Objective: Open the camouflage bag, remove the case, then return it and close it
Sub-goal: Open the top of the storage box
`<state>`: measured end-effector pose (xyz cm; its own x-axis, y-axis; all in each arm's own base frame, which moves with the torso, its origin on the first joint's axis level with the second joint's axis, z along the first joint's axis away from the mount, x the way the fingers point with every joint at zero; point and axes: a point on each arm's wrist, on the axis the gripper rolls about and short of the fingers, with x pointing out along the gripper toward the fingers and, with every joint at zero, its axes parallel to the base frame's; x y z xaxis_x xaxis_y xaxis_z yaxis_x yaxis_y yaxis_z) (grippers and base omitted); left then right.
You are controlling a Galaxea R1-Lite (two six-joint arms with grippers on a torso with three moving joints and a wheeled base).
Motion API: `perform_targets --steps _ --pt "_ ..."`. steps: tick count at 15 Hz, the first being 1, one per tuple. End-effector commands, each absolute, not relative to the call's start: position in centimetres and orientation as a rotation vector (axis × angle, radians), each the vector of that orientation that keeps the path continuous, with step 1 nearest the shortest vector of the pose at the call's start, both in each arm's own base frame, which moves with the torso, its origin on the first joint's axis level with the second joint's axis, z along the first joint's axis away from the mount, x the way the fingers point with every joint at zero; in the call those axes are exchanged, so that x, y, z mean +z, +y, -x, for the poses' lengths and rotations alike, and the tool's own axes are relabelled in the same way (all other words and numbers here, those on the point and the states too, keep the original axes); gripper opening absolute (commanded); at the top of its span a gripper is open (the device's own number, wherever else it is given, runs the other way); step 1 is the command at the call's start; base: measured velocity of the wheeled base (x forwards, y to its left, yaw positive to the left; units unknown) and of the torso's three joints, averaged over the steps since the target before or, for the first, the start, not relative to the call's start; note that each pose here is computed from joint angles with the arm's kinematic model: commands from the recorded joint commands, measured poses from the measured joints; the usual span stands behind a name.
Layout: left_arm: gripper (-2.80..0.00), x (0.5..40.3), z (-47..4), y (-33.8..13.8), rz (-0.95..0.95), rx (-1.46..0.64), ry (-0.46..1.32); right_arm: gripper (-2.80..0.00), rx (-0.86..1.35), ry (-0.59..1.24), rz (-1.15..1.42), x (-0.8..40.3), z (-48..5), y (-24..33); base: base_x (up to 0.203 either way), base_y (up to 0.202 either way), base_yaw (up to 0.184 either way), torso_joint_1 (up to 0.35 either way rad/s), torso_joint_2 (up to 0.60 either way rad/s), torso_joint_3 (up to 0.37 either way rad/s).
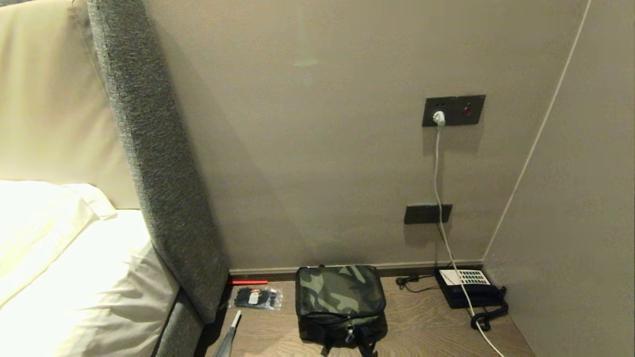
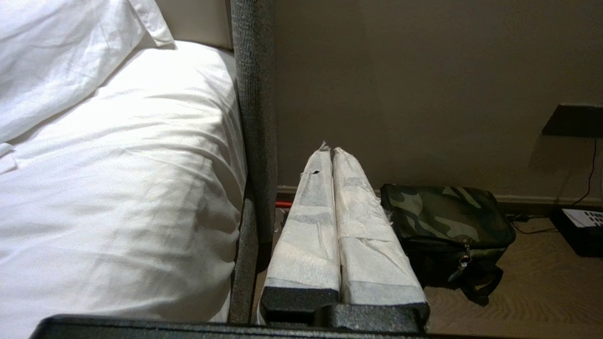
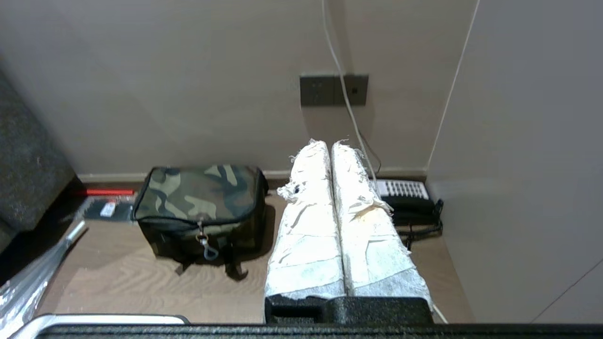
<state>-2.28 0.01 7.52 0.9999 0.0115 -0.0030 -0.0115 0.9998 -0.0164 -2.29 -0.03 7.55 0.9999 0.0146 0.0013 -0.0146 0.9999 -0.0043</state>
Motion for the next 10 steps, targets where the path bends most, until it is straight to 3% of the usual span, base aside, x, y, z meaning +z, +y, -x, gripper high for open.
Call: perform_targets --steps 1,10 --pt "-2.80 7.43 2.27 0.01 0.017 0.012 0.004 -2.80 0.015 -0.005 0.005 7.58 2.31 -0.03 0.000 0.000 0.000 0.000 0.00 -0.201" --pt "-2.80 7.43 2.27 0.01 0.017 0.012 0.004 -2.80 0.015 -0.003 0.005 7.54 2.30 -0.03 0.000 0.000 0.000 0.003 0.00 -0.197"
